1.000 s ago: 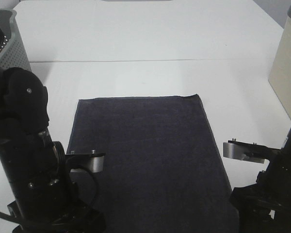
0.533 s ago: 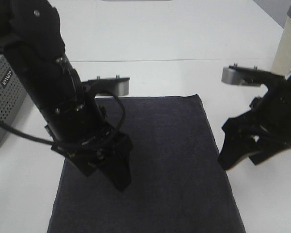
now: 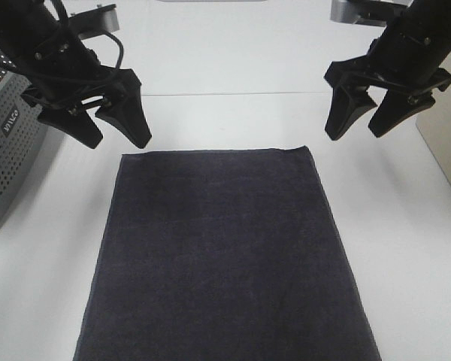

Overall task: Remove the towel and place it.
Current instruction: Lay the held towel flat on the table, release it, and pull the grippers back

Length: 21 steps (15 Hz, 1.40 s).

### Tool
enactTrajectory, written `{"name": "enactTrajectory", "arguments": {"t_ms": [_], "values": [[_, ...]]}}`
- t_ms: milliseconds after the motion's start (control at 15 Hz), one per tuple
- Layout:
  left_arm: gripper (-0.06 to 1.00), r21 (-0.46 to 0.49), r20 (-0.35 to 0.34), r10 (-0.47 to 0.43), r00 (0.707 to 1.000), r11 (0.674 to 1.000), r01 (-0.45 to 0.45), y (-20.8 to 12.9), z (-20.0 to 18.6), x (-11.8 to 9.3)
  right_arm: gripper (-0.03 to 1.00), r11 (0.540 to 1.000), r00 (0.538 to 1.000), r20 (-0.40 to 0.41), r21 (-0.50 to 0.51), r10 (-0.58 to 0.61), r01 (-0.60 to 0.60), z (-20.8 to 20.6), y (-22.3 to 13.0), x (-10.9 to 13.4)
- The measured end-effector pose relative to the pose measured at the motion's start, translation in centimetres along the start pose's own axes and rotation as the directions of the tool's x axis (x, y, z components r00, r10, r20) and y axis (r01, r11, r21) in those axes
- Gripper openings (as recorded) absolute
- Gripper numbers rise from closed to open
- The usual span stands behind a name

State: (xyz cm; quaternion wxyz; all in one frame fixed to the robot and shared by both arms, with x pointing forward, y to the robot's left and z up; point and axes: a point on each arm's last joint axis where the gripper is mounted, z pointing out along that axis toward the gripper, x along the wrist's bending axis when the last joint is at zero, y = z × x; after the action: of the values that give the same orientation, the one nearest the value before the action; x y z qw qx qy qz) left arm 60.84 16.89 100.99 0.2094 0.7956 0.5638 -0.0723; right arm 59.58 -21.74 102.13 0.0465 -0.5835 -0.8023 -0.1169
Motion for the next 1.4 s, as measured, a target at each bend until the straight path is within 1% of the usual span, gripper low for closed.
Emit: {"name": "enactTrajectory", "arguments": {"t_ms": [133,200,267,400,467,533,600,733,867,1000,1200,1400], "values": [[0.77,-0.040,-0.025,-0.034,0.999,0.999,0.033,1.0,0.3,2.8,0.69,0.997,0.998,-0.005,-0.037,0.070,-0.070,0.1,2.1,-2.7],[0.77,-0.060,-0.039,-0.038,0.998,0.998,0.036,1.3,0.4,3.7,0.69,0.995,0.996,0.001,-0.057,0.088,-0.087,-0.1,2.7,-3.5],[0.77,-0.082,-0.048,-0.044,0.998,0.996,0.040,1.4,0.2,4.1,0.69,0.992,0.995,0.004,-0.071,0.102,-0.102,-0.3,2.8,-3.6],[0.78,-0.123,-0.060,-0.045,0.997,0.992,0.037,1.8,0.2,4.2,0.70,0.987,0.990,0.003,-0.090,0.138,-0.137,-0.4,3.0,-3.6],[0.80,-0.136,-0.065,-0.051,0.997,0.990,0.042,1.9,0.3,4.3,0.73,0.987,0.990,0.001,-0.085,0.138,-0.137,-0.4,3.0,-3.6],[0.86,-0.142,-0.072,-0.054,0.996,0.989,0.044,2.1,0.6,4.5,0.77,0.990,0.992,0.000,-0.070,0.123,-0.122,-0.2,3.0,-3.6],[0.91,-0.135,-0.075,-0.057,0.996,0.990,0.046,2.2,1.1,4.8,0.80,0.992,0.993,-0.001,-0.051,0.115,-0.115,0.4,3.1,-4.0],[0.94,-0.093,-0.078,-0.067,0.995,0.994,0.059,2.2,3.0,5.6,0.82,0.993,0.993,-0.019,-0.005,0.115,-0.115,2.7,3.9,-5.1],[0.94,-0.073,-0.081,-0.070,0.994,0.995,0.064,3.0,4.9,6.6,0.82,0.995,0.993,-0.067,0.024,0.097,-0.096,5.3,5.2,-6.0],[0.94,-0.065,-0.078,-0.074,0.994,0.996,0.069,4.3,6.6,7.4,0.82,0.996,0.989,-0.122,0.039,0.079,-0.074,7.3,6.3,-6.3],[0.94,-0.048,-0.071,-0.079,0.994,0.996,0.076,5.4,8.1,8.1,0.82,0.997,0.988,-0.136,0.048,0.071,-0.066,9.5,7.5,-7.1],[0.94,-0.031,-0.058,-0.110,0.992,0.994,0.108,5.8,9.5,9.2,0.82,0.993,0.981,-0.160,0.047,0.110,-0.104,10.6,8.1,-9.1]]}}
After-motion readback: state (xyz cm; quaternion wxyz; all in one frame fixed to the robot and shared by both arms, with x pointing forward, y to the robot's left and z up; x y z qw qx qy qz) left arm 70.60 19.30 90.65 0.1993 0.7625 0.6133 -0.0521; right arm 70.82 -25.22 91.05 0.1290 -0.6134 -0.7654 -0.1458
